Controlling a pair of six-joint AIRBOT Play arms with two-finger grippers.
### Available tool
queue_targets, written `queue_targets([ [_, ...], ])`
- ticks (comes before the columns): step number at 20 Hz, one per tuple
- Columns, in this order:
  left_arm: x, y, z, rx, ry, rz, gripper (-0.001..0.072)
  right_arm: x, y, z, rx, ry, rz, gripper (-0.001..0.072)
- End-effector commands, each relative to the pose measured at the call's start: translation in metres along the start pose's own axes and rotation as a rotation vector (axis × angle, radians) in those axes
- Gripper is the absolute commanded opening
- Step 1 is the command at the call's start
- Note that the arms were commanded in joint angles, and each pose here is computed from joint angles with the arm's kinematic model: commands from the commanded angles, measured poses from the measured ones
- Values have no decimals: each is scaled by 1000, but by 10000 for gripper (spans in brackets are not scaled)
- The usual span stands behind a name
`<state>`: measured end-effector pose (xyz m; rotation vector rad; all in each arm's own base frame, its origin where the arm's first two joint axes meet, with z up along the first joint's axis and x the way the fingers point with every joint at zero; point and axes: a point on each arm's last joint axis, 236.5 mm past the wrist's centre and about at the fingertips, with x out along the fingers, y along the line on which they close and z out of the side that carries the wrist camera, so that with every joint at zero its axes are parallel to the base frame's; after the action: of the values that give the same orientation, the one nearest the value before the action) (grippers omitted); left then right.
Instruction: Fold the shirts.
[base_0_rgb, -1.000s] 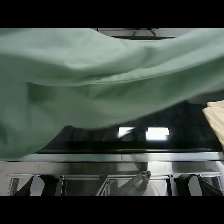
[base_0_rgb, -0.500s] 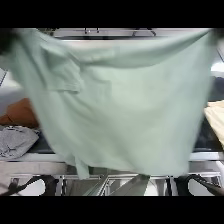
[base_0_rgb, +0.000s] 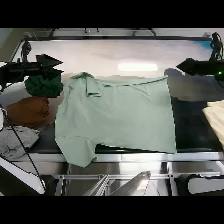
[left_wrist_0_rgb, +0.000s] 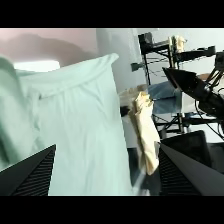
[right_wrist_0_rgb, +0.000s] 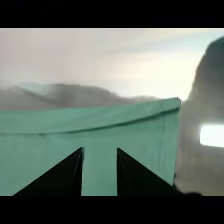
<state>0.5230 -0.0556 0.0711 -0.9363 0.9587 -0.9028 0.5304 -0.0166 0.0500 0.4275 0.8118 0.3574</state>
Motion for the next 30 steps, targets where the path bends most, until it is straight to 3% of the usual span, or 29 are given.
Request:
queue_targets([
  [1,-48,-3,-31,-113,97,-53,700,-29,-6,-74,98,285,82,223],
  [3,-67,5,-72,-208,152,-12,700,-46,1,-130,195,404,131,222],
  [8,-100,90,-241,-523,264,408,700,-85,-22,-251,371,438,-71,223],
  [11,-122,133,-305,-640,300,656,700,-92,-25,-271,437,332,-136,223],
  [18,-106,157,-315,-644,233,709,701,-105,-5,-253,386,230,-129,223],
  [20,-83,154,-303,-597,205,663,661,-106,-3,-255,396,240,-123,236],
  [21,-68,150,-296,-573,196,632,641,-107,-5,-258,442,246,-140,358],
  [22,-52,146,-291,-539,202,592,595,-109,-11,-263,484,260,-170,464],
  [23,-38,142,-289,-512,218,556,499,-113,-17,-269,511,278,-201,463],
  [24,-27,140,-290,-487,253,534,338,-116,-22,-277,538,302,-224,464],
  [25,-20,138,-292,-472,291,520,115,-120,-26,-285,552,331,-235,464],
  [26,-16,136,-291,-458,318,506,21,-123,-29,-295,565,372,-240,464],
  [30,-15,122,-273,-418,350,456,22,-120,-22,-341,612,561,-185,464],
])
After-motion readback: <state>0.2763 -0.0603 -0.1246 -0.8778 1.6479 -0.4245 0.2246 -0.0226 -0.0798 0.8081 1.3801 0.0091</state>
